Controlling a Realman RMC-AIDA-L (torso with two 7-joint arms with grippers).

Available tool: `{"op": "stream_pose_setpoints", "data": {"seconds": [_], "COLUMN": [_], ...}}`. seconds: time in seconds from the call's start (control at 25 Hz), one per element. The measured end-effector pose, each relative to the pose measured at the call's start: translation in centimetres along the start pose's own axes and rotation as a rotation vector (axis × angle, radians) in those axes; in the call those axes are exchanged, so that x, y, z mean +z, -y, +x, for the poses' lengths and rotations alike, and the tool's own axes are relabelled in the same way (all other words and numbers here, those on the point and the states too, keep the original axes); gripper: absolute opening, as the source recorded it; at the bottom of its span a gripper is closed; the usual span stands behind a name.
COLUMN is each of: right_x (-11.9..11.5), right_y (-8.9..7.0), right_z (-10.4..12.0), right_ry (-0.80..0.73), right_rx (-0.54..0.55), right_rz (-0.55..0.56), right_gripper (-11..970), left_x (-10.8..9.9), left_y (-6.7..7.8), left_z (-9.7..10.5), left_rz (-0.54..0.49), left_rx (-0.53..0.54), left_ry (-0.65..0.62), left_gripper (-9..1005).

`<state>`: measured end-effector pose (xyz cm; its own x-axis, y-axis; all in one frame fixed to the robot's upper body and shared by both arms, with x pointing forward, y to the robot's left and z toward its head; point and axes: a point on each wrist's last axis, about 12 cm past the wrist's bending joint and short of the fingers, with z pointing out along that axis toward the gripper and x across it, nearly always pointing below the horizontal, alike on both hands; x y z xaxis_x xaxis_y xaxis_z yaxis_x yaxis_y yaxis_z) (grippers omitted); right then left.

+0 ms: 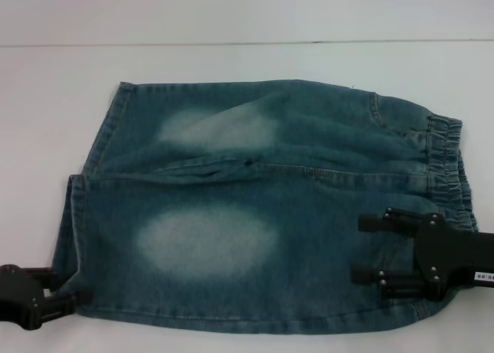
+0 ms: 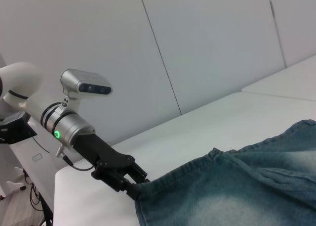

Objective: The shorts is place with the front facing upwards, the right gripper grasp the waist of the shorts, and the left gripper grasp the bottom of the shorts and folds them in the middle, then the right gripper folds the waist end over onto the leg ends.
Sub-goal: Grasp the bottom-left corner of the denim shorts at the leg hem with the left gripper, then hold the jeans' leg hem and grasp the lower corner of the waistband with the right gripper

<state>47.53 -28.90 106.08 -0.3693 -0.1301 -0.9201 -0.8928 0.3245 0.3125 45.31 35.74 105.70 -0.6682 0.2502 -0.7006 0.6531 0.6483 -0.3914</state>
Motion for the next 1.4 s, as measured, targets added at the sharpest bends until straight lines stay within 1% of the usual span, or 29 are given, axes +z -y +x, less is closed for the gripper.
{"op": "stream_pose_setpoints", "data": {"seconds": [0.12,0.36,0.44,0.56,0.64,0.72,0.88,0.96,1.0,1.08,1.16,1.2,1.4], "right_x": [0.0,-0.1,-0.3,-1.4,-2.9,-4.9,-9.3,-10.6,-11.1,-11.8,-12.2,-12.5,-13.3], "right_y": [0.0,0.0,0.1,0.3,0.4,0.2,-0.9,-1.3,-1.4,-1.3,-1.2,-1.1,-1.0], "right_z": [0.0,-0.1,-0.2,-0.5,-0.7,-0.4,1.4,2.2,2.5,2.8,2.9,2.9,3.3], "right_ry": [0.000,0.006,0.020,0.054,0.089,0.127,0.182,0.175,0.157,0.107,0.075,0.065,-0.003], "right_rx": [0.000,0.009,0.033,0.107,0.178,0.233,0.307,0.365,0.409,0.535,0.613,0.636,0.676], "right_rz": [0.000,0.001,0.010,0.041,0.066,0.101,0.222,0.257,0.259,0.258,0.269,0.278,0.327], "right_gripper": [916,916,917,917,917,917,916,916,916,917,917,917,916], "left_x": [-0.1,-0.1,0.0,0.0,0.1,0.2,0.4,0.5,0.6,0.7,0.8,0.8,0.7], "left_y": [-0.2,-0.3,-0.4,-0.4,-0.3,-0.3,-0.2,-0.2,-0.3,-0.3,-0.3,-0.4,-0.5], "left_z": [-0.1,-0.1,-0.1,-0.2,-0.2,-0.3,-0.5,-0.7,-0.8,-1.1,-1.3,-1.4,-1.6], "left_rz": [-0.015,-0.026,-0.026,-0.025,-0.023,-0.021,-0.018,-0.017,-0.015,-0.013,-0.012,-0.012,-0.012], "left_rx": [0.002,0.006,0.006,0.007,0.010,0.013,0.020,0.025,0.029,0.034,0.040,0.042,0.049], "left_ry": [-0.001,-0.008,-0.008,-0.007,-0.006,-0.005,-0.001,0.001,0.002,0.002,0.003,0.003,0.002], "left_gripper": [330,209,169,109,89,69,49,49,49,49,49,50,50]}}
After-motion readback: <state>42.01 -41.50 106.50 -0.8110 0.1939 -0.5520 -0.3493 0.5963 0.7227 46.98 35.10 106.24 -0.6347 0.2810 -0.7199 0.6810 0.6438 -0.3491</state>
